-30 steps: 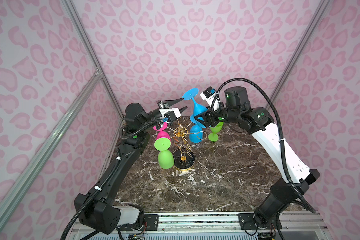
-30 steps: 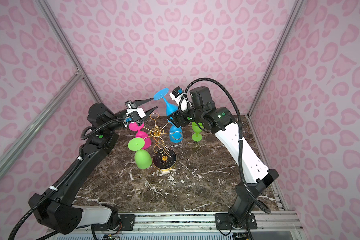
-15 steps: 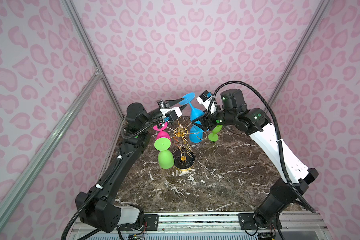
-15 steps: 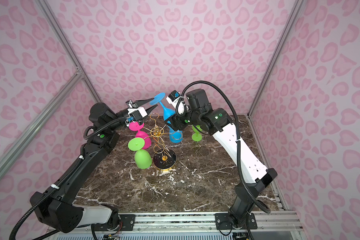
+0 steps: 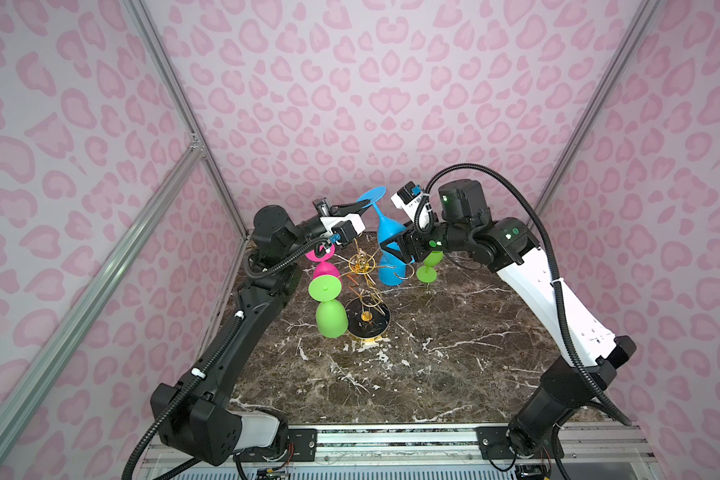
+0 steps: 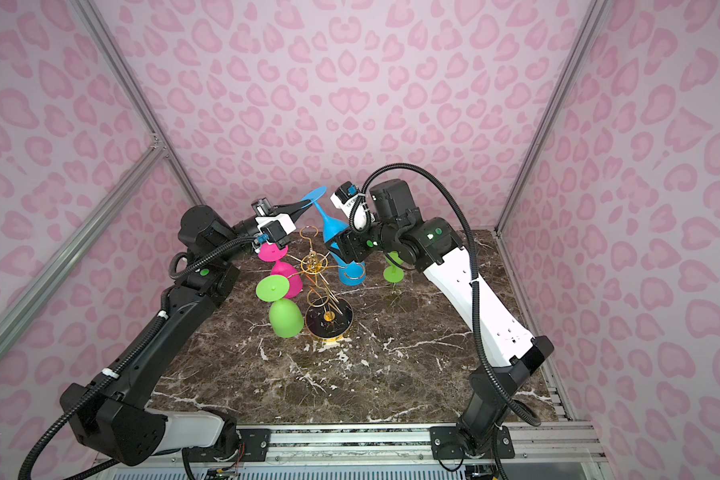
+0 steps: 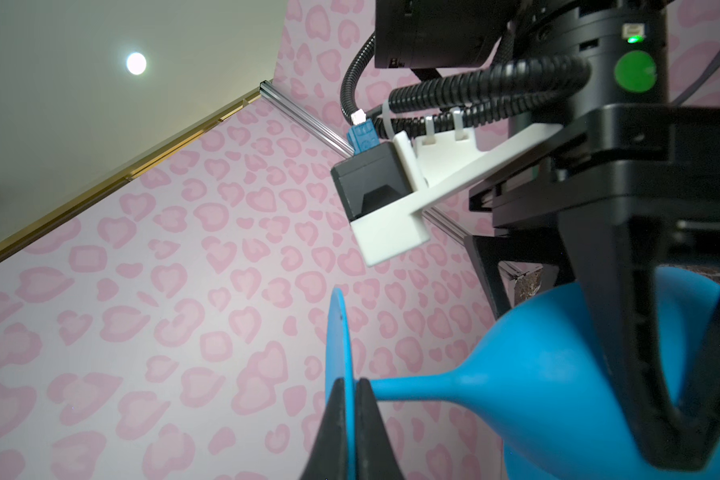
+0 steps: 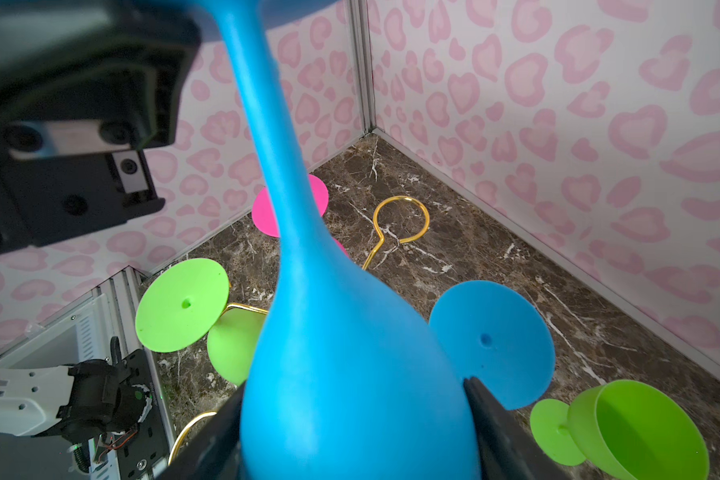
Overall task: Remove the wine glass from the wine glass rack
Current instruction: 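Lower the blue glass with right gripper while left gripper reaches its base, then open the right gripper and draw it back while left gripper holds the base, then close the right gripper on the rim of the blue glass bowl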
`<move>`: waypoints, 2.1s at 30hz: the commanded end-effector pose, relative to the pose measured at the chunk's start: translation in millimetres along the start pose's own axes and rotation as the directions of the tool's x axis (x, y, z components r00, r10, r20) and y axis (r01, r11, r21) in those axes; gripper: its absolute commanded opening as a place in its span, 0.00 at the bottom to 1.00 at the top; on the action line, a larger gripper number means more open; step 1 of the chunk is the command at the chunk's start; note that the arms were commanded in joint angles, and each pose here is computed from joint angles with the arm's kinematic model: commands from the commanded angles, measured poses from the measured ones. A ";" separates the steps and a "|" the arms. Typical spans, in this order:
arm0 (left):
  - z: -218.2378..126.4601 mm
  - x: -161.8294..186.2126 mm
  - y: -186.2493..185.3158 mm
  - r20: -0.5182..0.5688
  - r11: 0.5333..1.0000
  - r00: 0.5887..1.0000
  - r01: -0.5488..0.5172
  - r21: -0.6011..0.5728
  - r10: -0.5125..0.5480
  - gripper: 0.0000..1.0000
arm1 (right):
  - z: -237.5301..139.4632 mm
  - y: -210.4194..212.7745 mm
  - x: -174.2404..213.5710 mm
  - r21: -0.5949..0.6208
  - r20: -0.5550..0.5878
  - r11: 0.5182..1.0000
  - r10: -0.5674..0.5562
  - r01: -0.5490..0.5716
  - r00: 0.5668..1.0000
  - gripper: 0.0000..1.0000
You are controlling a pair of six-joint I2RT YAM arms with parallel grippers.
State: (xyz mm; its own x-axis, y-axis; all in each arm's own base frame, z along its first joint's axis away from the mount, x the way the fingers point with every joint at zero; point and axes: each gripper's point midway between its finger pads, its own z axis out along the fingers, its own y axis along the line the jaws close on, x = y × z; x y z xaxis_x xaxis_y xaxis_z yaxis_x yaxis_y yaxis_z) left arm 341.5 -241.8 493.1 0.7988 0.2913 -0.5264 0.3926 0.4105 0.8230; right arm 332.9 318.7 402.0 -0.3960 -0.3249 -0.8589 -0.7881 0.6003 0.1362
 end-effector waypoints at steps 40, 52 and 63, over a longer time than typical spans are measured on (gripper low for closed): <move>-23.9 44.2 62.2 0.050 0.584 0.641 0.727 -0.361 -0.766 0.03 | -118.8 -45.7 -38.3 -0.216 0.518 0.953 0.297 -0.213 0.803 0.58; -26.8 44.9 59.8 0.052 0.570 0.626 0.738 -0.363 -0.778 0.03 | -79.3 -37.4 -58.8 -0.213 0.518 0.957 0.282 -0.198 0.807 0.49; -28.2 40.0 59.1 0.062 0.558 0.613 0.752 -0.350 -0.788 0.03 | -49.8 -43.8 -74.1 -0.231 0.517 0.951 0.298 -0.205 0.802 0.39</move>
State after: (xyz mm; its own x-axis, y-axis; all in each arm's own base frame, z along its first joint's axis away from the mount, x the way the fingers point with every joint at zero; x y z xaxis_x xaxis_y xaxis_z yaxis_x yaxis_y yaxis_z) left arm 389.1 -182.1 507.1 0.1924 -0.1785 -0.9650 0.6510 0.7590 -0.0106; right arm 372.2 275.5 474.7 -0.3375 0.2786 -0.8991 -0.7592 0.4841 0.4350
